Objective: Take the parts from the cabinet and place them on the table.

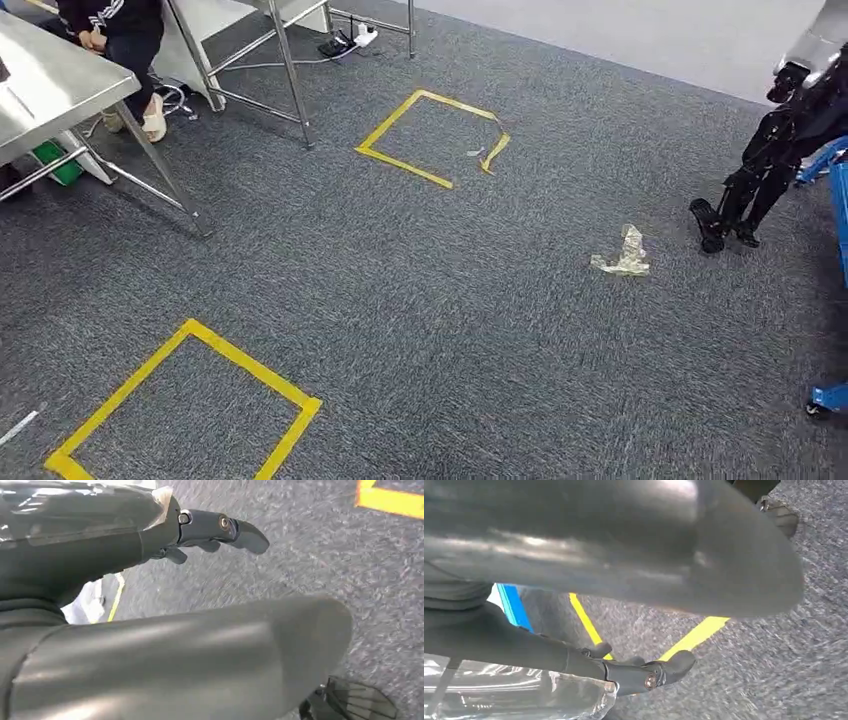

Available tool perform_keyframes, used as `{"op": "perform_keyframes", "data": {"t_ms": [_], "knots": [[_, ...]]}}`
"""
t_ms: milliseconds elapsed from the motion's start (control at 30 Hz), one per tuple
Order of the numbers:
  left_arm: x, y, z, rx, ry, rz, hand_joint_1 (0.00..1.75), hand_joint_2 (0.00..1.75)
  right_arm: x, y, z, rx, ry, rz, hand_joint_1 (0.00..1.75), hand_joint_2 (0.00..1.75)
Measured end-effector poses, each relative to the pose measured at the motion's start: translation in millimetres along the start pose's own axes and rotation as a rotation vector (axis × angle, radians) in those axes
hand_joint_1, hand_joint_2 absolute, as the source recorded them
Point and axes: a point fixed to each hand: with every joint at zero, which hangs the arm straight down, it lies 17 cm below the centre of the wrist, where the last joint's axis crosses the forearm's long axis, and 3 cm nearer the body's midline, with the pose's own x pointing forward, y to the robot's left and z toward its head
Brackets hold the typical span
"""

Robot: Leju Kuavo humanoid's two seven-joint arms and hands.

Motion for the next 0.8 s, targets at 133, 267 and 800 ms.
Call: {"op": "perform_keyframes", "data": {"t_ms": [133, 267, 800], "knots": [[1.0, 0.1, -0.1, 0.0, -0.003, -0.001, 0.0, 0.0, -2.2, -0.9, -0.4, -0.003, 0.003, -0.001, 0.0, 0.0], [-0.9, 0.3, -0.1, 0.0, 0.0, -0.002, 0.0, 0.0, -3.4, -0.9, -0.5, -0.003, 0.003, -0.001, 0.0, 0.0], [-1.4, -1.3, -0.3, -0.018, -0.004, -0.012, 0.0, 0.0, -6.5, 1.2, -0.2, -0.003, 0.007, -0.004, 0.0, 0.0]]}}
